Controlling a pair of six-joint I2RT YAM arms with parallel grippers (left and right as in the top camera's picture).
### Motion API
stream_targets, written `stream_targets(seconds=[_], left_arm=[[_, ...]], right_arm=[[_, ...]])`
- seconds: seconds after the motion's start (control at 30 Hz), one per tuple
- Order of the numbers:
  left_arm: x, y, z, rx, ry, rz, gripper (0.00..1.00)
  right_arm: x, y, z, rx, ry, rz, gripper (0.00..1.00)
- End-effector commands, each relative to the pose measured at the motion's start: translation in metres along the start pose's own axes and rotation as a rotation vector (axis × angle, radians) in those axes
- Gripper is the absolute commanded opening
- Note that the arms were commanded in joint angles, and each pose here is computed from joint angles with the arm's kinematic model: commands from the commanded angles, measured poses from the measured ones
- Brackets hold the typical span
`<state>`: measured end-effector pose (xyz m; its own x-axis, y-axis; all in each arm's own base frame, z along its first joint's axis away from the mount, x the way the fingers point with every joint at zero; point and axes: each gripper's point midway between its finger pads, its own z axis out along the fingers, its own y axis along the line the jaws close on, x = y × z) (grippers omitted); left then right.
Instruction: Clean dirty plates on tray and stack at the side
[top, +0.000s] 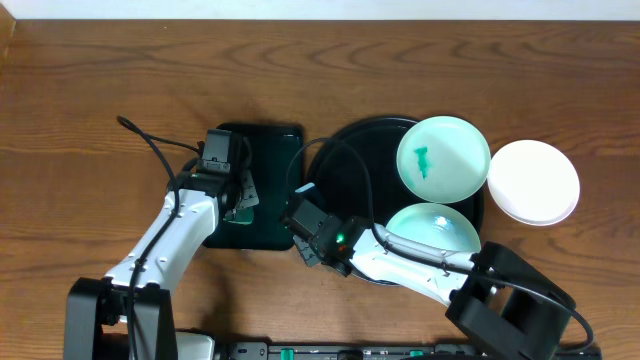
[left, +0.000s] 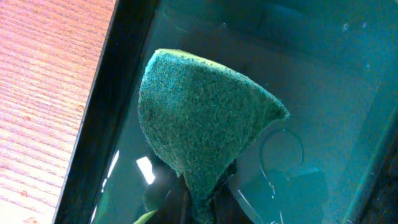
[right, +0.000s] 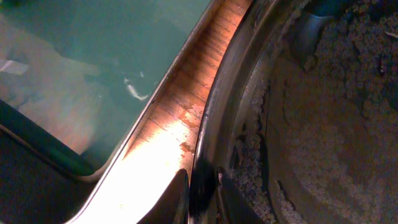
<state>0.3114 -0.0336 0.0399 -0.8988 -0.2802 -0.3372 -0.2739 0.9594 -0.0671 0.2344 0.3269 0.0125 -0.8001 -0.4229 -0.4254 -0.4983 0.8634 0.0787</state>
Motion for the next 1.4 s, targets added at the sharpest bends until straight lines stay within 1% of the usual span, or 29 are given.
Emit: stream_targets(seconds=[0.0, 0.1, 0.2, 0.33, 0.43, 0.7, 1.37], left_arm=[[0.001, 0.002, -0.001, -0.005, -0.002, 0.002, 0.08], [0.001, 0.002, -0.001, -0.005, -0.002, 0.002, 0.08], [0.001, 0.002, -0.001, -0.005, -0.002, 0.002, 0.08], [0.001, 0.002, -0.001, -0.005, -0.002, 0.002, 0.08], [0.001, 0.002, -0.001, -0.005, -0.002, 0.001, 0.08], [0.001, 0.002, -0.001, -0.005, -0.002, 0.001, 0.08], [0.001, 0.002, -0.001, -0.005, -0.002, 0.001, 0.08]], right_arm=[[0.015, 0.012, 0.004, -0.046, 0.052, -0.003, 0.13], [0.021, 0.01, 0.01, -0.035, 0.074, -0.006, 0.15], [0.024, 0.01, 0.014, -0.031, 0.084, 0.006, 0.13], [0.023, 0.014, 0.013, -0.039, 0.075, -0.002, 0.04], [0.023, 0.02, 0.013, -0.049, 0.067, -0.011, 0.01], [0.025, 0.031, 0.011, -0.068, 0.056, -0.036, 0.01], [0.028, 0.04, 0.01, -0.117, 0.076, -0.047, 0.01]])
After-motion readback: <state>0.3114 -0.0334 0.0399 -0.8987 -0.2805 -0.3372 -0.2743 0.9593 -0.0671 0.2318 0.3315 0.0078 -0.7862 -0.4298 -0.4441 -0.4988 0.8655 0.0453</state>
